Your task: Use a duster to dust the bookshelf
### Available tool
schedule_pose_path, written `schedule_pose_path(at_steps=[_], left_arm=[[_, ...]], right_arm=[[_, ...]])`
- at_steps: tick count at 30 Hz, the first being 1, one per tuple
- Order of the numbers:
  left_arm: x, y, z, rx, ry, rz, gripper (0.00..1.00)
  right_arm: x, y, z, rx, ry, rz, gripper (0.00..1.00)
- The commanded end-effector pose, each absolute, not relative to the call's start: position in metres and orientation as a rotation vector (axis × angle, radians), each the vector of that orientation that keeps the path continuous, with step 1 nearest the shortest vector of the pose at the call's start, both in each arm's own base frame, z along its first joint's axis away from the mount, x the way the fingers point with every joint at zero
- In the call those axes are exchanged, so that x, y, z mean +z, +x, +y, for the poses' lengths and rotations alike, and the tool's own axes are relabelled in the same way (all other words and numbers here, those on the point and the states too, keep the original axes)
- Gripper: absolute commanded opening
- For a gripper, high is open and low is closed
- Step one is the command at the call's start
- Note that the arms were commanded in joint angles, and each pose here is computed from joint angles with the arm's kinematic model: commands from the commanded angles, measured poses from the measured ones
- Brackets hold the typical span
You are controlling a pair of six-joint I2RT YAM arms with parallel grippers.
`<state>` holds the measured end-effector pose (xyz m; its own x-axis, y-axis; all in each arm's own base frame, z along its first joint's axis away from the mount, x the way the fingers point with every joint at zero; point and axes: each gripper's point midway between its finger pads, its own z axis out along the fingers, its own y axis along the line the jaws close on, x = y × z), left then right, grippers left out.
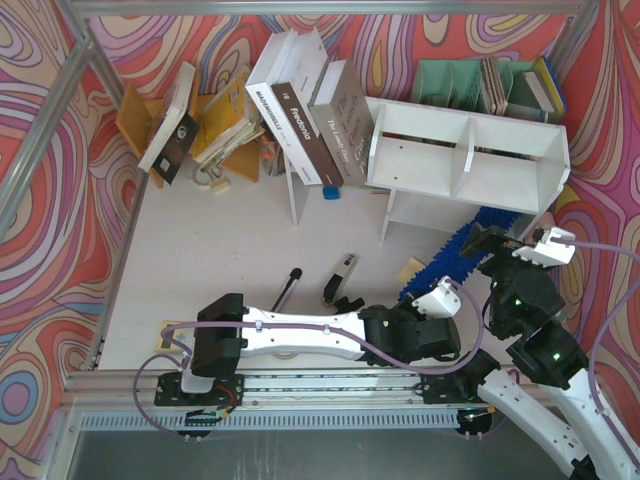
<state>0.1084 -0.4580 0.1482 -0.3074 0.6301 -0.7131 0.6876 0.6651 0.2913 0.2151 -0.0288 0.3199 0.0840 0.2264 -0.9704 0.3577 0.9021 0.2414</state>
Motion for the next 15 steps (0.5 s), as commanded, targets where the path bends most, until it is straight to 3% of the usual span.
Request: schedule_pose_path(at_steps=[1, 15], left_arm=[[0.16, 0.105, -0.475, -0.186, 1.012, 1.978, 0.0], [0.128, 0.111, -0.433, -0.027, 0.965, 2.104, 0.0]], right_arm=[[0.323, 0.214, -0.033, -0.116, 0.498, 1.476, 0.86], [0.323, 0.214, -0.033, -0.114, 0.496, 1.476, 0.86]])
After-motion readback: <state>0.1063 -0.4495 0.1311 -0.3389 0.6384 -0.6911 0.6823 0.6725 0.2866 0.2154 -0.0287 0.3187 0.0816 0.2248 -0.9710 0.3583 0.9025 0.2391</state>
